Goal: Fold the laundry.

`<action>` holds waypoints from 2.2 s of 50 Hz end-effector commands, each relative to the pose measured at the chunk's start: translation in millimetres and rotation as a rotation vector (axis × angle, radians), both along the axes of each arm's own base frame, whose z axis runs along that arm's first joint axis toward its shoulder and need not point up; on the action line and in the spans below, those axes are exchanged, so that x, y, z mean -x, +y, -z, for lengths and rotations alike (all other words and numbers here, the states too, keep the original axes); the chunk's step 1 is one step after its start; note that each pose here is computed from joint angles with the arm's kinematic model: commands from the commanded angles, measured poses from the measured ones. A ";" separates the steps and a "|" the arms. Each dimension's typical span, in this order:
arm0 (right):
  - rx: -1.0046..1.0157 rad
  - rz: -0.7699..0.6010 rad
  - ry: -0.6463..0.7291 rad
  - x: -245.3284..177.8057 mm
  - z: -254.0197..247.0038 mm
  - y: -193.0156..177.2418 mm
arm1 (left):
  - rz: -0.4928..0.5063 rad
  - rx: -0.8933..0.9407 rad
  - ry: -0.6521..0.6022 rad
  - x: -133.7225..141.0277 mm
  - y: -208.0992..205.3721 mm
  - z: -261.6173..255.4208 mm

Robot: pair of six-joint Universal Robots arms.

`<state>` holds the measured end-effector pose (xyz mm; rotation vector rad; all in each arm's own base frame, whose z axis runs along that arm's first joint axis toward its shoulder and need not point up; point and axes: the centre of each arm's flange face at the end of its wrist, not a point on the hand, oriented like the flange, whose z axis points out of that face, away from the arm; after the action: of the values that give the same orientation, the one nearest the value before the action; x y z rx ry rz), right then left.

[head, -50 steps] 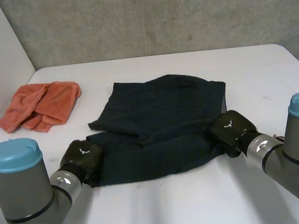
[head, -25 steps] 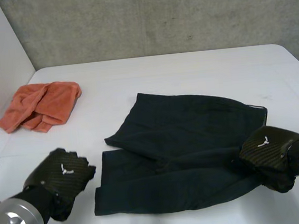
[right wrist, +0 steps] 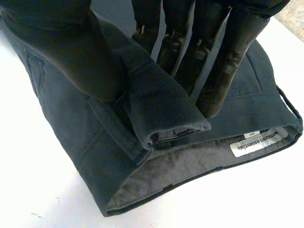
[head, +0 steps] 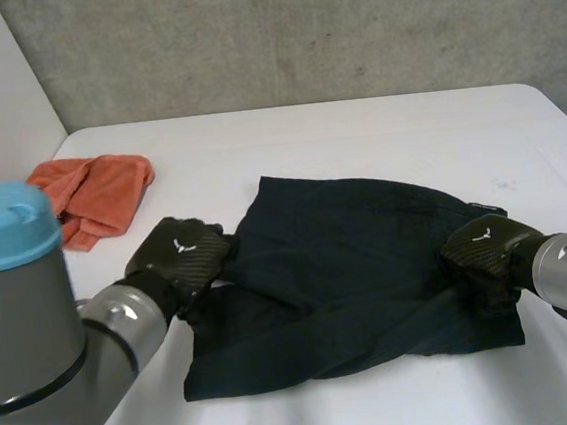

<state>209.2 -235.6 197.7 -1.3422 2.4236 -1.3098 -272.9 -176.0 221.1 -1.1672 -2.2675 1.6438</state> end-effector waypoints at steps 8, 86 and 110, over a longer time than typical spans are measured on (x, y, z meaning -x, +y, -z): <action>0.052 0.029 -0.026 4.5 0.3 5.6 | -0.011 -0.201 -0.048 -24.9 50.2 40.3; 0.244 0.079 -0.023 4.6 -41.4 -12.1 | 0.000 0.206 0.014 5.4 0.0 -21.8; 0.338 0.072 -0.055 -1.5 -127.1 -33.3 | -0.044 0.358 0.110 7.0 -24.9 -95.6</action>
<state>205.4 -245.2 373.7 -1.2466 2.1783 -2.0494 -267.8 -178.9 365.7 -0.9756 -1.8463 2.2955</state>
